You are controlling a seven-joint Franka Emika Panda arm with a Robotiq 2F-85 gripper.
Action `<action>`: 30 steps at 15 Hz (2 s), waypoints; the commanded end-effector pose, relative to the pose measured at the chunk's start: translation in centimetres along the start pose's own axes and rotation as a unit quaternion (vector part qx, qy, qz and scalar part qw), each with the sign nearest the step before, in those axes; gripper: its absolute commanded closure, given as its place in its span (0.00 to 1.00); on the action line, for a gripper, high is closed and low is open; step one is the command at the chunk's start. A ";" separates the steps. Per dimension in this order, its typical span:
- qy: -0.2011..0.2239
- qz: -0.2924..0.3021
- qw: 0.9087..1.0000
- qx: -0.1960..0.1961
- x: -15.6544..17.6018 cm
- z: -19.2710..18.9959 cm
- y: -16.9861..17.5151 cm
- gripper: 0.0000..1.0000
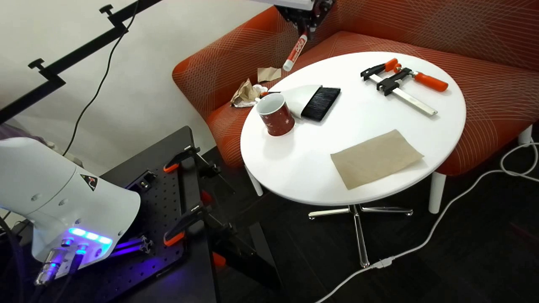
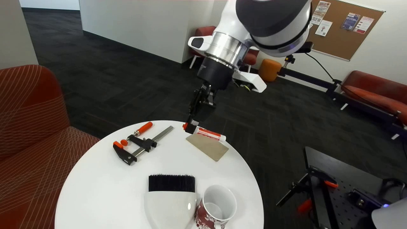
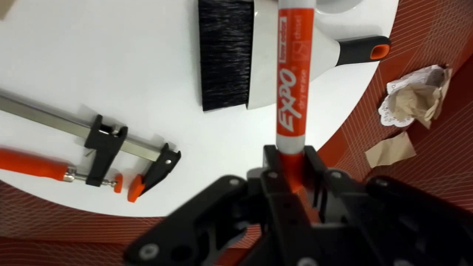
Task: Pick up the pen from the table and put it in the red mug cup.
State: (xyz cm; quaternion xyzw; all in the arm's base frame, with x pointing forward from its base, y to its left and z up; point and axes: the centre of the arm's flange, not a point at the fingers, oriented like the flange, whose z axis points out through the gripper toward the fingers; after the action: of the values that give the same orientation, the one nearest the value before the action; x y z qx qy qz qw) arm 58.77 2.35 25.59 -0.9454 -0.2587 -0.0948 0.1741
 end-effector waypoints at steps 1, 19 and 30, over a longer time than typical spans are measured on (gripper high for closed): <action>0.015 -0.070 0.996 0.053 -1.3 -0.1 0.5 0.95; 0.050 -0.350 0.891 0.283 -4.5 1.8 -2.1 0.81; 0.167 -0.465 0.781 0.382 -5.3 3.5 -1.5 0.95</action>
State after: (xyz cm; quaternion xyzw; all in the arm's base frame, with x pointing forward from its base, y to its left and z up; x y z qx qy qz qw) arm 53.13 3.08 21.94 -0.5903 -0.6360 -0.1832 0.4620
